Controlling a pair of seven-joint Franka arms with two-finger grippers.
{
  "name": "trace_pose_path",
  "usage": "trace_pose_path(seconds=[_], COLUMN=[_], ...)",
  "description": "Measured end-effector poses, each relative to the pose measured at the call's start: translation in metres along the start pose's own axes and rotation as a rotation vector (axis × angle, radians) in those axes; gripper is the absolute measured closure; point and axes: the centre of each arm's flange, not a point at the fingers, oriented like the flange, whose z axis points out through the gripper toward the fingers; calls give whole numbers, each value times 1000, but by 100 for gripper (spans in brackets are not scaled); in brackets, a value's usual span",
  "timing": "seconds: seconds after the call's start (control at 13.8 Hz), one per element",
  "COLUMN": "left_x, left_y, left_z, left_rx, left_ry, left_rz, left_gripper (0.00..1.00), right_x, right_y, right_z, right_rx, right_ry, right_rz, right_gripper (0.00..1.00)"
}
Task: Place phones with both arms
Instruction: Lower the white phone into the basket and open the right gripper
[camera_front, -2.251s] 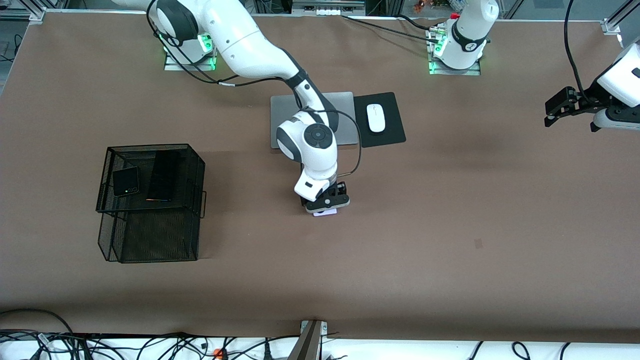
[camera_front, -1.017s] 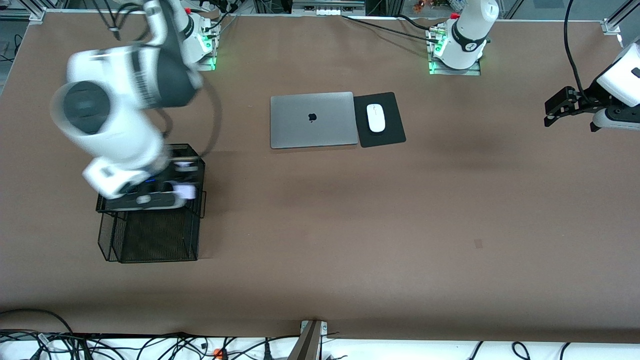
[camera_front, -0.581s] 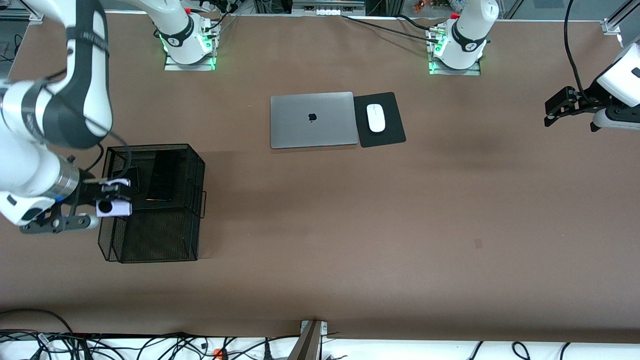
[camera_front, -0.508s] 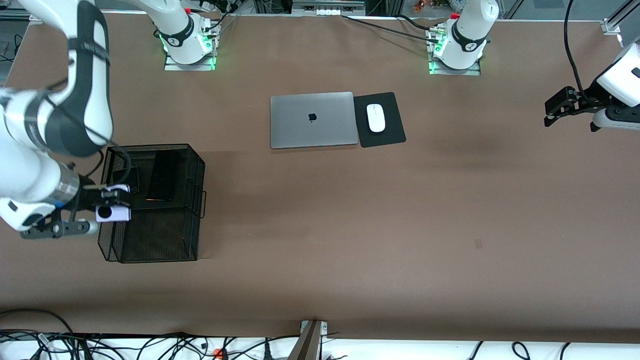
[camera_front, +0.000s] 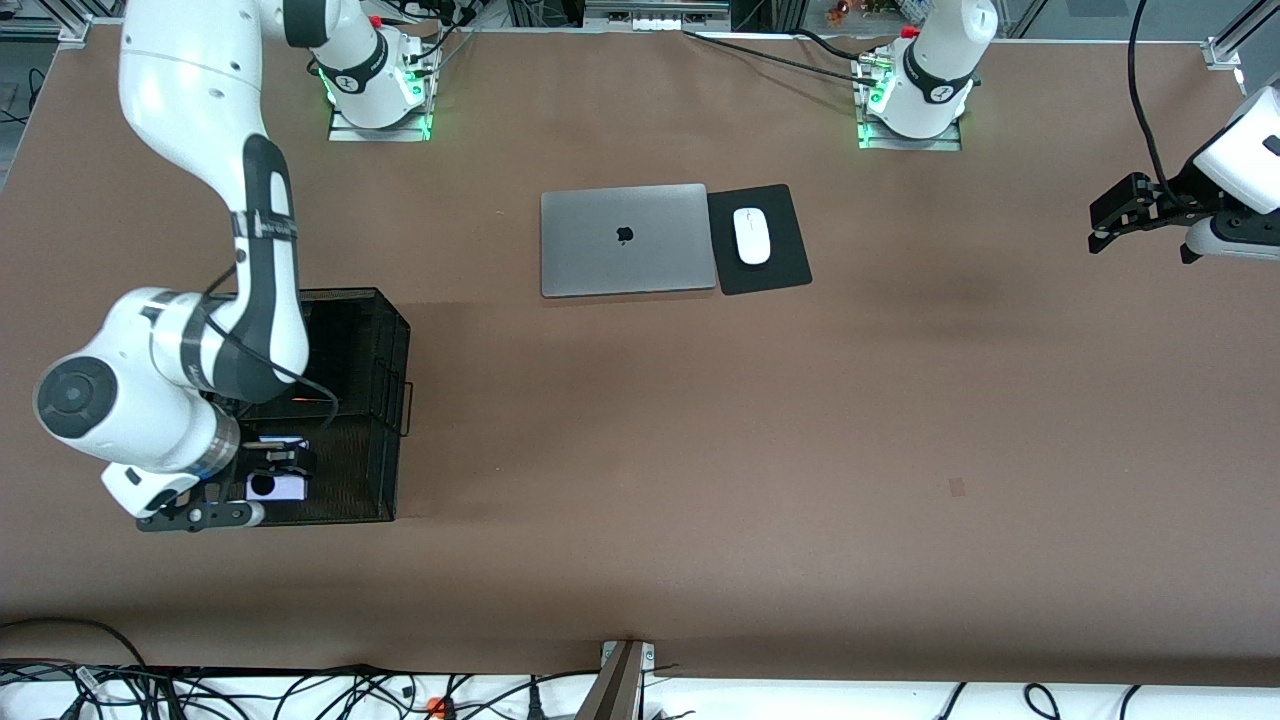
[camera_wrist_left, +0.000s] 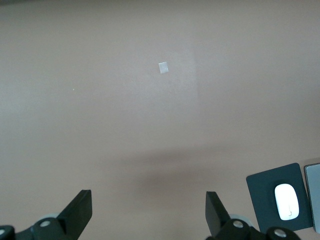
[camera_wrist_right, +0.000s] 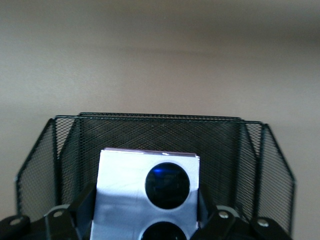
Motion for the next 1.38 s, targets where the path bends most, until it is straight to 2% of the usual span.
trace_pose_path(seconds=[0.51, 0.58, 0.65, 0.8, 1.09, 1.23, 1.38], left_x=[0, 0, 0, 0, 0, 0, 0], left_y=[0, 0, 0, 0, 0, 0, 0], left_z=[0, 0, 0, 0, 0, 0, 0], left_rx=[0, 0, 0, 0, 0, 0, 0], left_ry=[0, 0, 0, 0, -1, -1, -2], left_rz=[0, 0, 0, 0, 0, 0, 0], left_gripper=[0, 0, 0, 0, 0, 0, 0], right_x=[-9, -10, -9, -7, -1, -7, -19], right_y=[10, 10, 10, 10, 11, 15, 24], right_z=[49, 52, 53, 48, 7, -32, -75], right_rx=[28, 35, 38, 38, 59, 89, 87], right_ry=[-53, -53, -51, -37, -4, -29, -72], right_rz=[34, 40, 43, 44, 43, 42, 30], right_gripper=[15, 11, 1, 0, 0, 0, 0])
